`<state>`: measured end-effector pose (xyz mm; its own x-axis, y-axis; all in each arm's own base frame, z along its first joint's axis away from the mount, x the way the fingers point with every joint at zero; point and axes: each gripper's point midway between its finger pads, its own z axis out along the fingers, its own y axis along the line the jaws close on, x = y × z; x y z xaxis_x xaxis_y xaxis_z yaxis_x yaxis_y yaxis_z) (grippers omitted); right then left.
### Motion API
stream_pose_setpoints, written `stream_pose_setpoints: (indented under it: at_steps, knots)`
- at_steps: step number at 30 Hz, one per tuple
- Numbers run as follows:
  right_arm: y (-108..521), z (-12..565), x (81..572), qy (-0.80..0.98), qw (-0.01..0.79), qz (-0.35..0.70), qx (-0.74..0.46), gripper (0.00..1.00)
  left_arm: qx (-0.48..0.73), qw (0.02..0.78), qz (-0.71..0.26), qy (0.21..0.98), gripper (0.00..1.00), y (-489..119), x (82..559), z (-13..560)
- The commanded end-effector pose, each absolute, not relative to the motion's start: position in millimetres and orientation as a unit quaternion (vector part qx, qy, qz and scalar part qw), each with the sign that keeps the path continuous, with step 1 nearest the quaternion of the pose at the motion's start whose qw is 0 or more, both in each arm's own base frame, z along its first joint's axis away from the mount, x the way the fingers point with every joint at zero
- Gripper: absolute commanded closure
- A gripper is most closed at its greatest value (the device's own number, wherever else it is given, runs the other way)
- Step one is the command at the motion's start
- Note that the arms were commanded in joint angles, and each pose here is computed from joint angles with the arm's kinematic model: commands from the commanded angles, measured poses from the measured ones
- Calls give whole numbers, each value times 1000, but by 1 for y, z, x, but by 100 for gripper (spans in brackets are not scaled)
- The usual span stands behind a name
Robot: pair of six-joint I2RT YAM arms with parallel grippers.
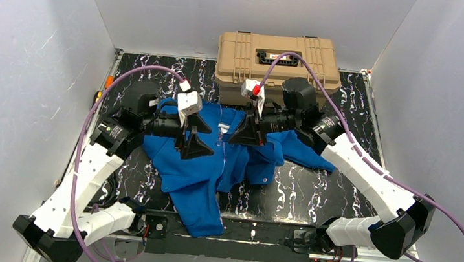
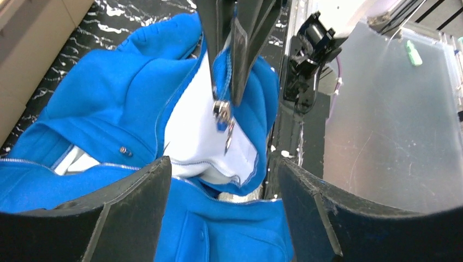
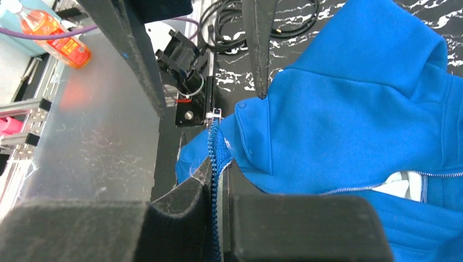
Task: Zip up the jacket
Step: Pick up the jacket from the center of the board.
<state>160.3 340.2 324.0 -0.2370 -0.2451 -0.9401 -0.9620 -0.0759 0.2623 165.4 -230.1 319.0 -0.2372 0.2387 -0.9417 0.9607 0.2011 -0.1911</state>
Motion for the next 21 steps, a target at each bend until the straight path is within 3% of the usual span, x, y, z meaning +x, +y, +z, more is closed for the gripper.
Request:
stream_pose_setpoints:
  at_steps: [1, 11, 21]
  knots:
    - [322, 324, 156, 592, 341, 476, -555, 99, 485, 410, -418, 650, 32, -223, 157, 293]
    - [290, 293, 162, 652, 349, 393, -547, 99, 664, 301, -378, 571, 33, -230, 100, 178]
    - [264, 261, 193, 720, 392, 323, -473, 99, 734, 200, -381, 525, 33, -240, 69, 116]
